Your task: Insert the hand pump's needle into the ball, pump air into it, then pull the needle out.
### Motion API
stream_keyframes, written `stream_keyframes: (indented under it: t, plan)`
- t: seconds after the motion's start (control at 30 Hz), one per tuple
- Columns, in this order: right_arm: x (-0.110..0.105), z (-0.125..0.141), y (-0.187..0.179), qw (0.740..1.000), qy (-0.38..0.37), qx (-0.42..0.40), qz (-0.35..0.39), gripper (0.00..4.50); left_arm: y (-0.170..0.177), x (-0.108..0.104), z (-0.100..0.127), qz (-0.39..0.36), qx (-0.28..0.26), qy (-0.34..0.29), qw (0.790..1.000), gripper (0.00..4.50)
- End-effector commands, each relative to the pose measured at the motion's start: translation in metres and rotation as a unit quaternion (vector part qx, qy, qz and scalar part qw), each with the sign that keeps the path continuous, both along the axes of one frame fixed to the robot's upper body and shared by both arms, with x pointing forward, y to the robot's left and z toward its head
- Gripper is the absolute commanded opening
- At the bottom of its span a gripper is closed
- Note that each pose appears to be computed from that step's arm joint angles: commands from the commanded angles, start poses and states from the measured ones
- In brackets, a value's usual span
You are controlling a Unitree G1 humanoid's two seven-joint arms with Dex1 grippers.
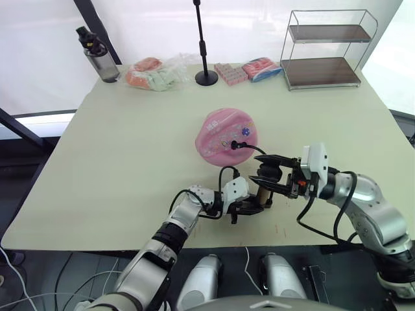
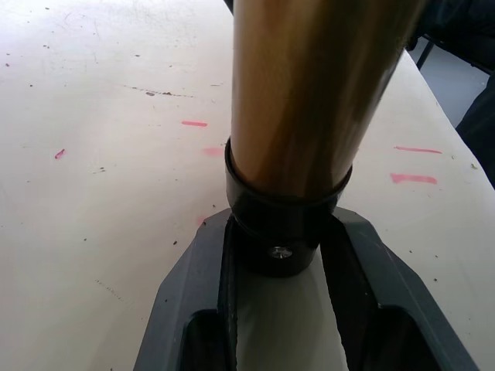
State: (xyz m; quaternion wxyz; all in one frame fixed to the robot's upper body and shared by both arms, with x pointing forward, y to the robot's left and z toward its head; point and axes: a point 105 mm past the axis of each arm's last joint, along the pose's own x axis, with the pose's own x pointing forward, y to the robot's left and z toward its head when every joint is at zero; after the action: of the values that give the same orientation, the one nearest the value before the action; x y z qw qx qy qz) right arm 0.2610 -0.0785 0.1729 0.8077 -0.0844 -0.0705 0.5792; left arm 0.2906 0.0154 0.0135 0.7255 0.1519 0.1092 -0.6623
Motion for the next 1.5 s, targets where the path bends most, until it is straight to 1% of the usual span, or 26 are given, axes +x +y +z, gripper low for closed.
stream_keyframes:
  t: [0.03,0.27,0.5,0.57,0.73,0.87,1.2,1.27,1.37,1.5]
  plan:
    - [-0.004,0.053,-0.004,0.997,-0.073,0.025,0.002,1.86,0.004,-0.008,-0.018,0.005,0.026,0.027,0.999,1.07]
    - [-0.005,0.104,-0.014,0.995,-0.095,0.04,0.002,1.86,0.004,-0.014,-0.025,0.004,0.031,0.044,0.999,1.07]
    - [-0.009,0.145,-0.024,0.993,-0.105,0.049,-0.001,1.86,0.002,-0.012,-0.026,0.004,0.036,0.039,0.999,1.07]
    - [-0.01,0.153,-0.025,0.993,-0.107,0.053,-0.001,1.86,0.001,-0.012,-0.026,0.003,0.036,0.039,0.999,1.07]
    - [-0.014,0.161,-0.024,0.994,-0.097,0.048,-0.002,1.86,0.001,-0.012,-0.028,0.004,0.037,0.038,0.999,1.07]
    - [-0.014,0.148,-0.022,0.997,-0.066,0.045,-0.002,1.86,0.0,-0.013,-0.029,0.004,0.035,0.039,0.999,1.07]
    - [-0.011,0.083,-0.019,0.999,0.02,0.036,-0.019,1.86,0.002,-0.01,-0.03,0.016,0.034,0.037,0.999,1.07]
    - [-0.012,0.075,-0.018,0.999,0.029,0.037,-0.019,1.86,0.002,-0.009,-0.03,0.018,0.035,0.038,0.999,1.07]
    - [-0.015,0.054,-0.016,0.998,0.051,0.026,-0.018,1.86,0.003,-0.009,-0.03,0.022,0.034,0.038,0.998,1.07]
    - [-0.014,0.037,-0.015,0.997,0.067,0.024,-0.024,1.86,0.003,-0.008,-0.03,0.024,0.034,0.037,0.998,1.07]
